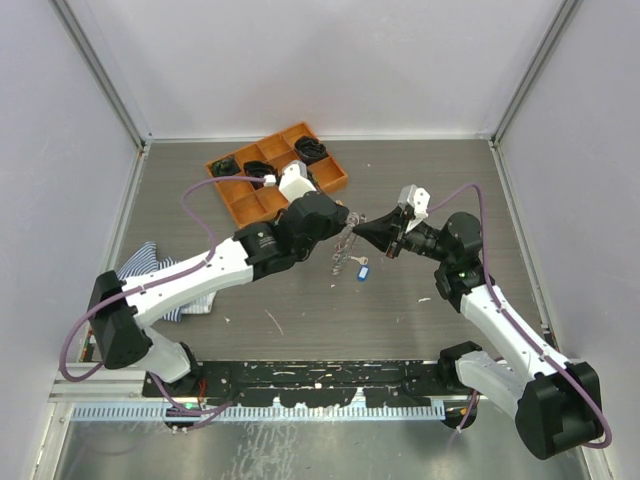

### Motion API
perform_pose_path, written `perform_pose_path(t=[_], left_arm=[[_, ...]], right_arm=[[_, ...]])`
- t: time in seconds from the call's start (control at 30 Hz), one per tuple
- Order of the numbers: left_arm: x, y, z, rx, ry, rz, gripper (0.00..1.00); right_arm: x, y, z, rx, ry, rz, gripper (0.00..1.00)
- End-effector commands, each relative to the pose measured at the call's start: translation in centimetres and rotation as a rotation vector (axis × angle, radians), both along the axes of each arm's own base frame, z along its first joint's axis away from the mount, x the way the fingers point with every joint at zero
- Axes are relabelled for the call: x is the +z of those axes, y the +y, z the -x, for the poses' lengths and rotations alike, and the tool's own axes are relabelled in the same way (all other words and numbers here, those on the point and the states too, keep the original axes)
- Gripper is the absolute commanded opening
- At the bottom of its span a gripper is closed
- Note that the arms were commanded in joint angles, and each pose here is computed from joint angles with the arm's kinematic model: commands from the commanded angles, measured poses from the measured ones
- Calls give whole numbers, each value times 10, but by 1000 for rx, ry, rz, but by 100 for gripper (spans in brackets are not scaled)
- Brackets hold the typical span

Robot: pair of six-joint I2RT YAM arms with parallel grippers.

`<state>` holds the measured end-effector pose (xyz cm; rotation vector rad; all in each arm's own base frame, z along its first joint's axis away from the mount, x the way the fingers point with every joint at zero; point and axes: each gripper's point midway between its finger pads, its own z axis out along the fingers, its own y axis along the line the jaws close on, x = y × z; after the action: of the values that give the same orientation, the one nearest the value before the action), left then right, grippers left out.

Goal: Remove the keys from the keyring

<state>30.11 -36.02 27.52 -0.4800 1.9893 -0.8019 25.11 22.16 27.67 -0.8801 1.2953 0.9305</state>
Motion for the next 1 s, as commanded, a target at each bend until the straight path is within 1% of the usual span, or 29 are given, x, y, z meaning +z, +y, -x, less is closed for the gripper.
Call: perform_pose_path(t=[0.0, 0.13, 0.47, 0.53, 0.73, 0.97], left_arm=[[49, 11, -7, 2, -159, 77, 0], [54, 9, -5, -34, -190, 73, 0], [55, -7, 1, -141, -208, 76, 0], [53, -7, 2, -149, -203, 69, 0], [28, -7, 9, -176, -158, 51, 0], [24, -6, 12, -195, -174, 58, 0]], right_arm=[[24, 5, 16, 86, -103, -39, 1], [21, 6, 20, 112, -108, -31, 1], [18, 8, 27, 151, -116, -17, 1], [20, 8, 26, 147, -116, -21, 1], [20, 8, 26, 146, -100, -26, 1], [19, 8, 25, 147, -81, -34, 1]])
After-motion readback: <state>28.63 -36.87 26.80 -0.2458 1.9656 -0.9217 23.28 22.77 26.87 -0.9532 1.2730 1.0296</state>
